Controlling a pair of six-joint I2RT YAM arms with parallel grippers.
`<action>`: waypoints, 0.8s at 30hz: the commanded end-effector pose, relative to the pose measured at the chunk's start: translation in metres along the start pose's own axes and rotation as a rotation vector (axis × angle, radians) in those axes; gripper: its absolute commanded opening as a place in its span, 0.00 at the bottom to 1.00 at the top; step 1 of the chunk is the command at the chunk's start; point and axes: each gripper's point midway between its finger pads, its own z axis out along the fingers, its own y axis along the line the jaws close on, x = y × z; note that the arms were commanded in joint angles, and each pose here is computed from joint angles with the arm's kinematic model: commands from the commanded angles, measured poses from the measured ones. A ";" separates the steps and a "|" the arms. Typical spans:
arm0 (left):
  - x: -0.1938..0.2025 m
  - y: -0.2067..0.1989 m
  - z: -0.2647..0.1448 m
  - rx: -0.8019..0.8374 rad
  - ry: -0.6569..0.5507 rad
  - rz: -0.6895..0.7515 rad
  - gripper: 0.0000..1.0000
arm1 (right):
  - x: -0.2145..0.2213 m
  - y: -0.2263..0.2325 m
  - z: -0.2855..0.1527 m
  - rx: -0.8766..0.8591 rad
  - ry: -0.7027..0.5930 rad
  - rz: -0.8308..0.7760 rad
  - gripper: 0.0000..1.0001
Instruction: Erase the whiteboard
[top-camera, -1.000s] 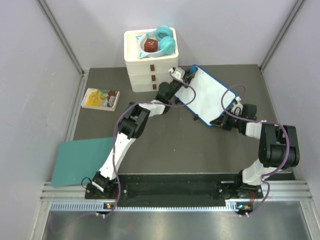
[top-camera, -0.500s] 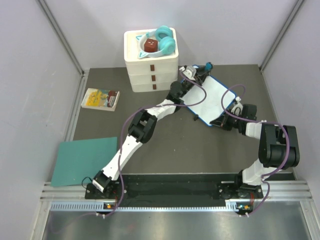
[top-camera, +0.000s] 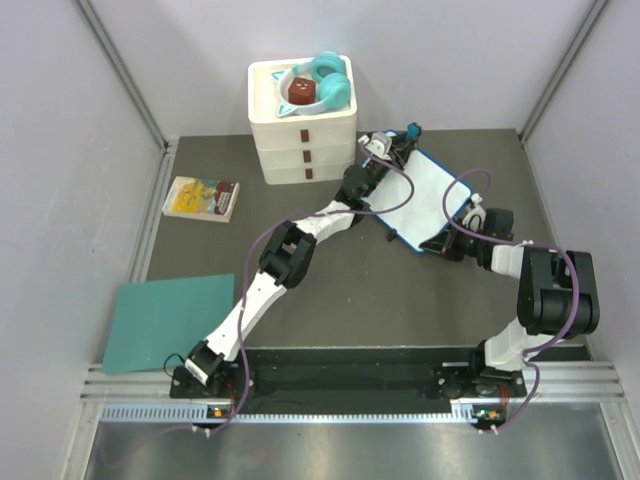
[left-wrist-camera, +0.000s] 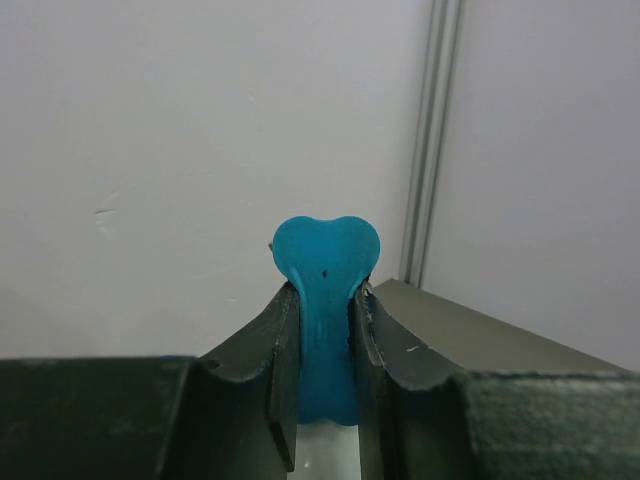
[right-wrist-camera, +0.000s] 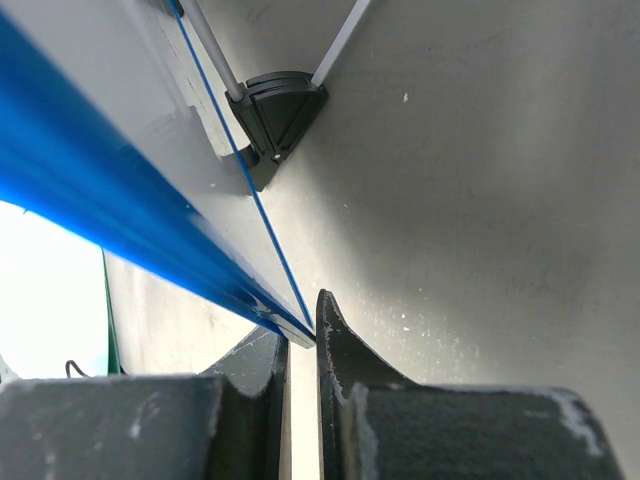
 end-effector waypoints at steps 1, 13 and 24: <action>0.006 0.039 -0.008 -0.093 0.009 0.046 0.00 | 0.072 -0.005 -0.007 0.029 0.228 0.082 0.00; 0.003 0.043 -0.007 -0.022 0.026 0.050 0.00 | 0.073 -0.005 -0.007 0.028 0.230 0.084 0.00; 0.007 -0.014 -0.002 0.105 0.021 -0.002 0.01 | 0.073 -0.005 -0.008 0.029 0.229 0.085 0.00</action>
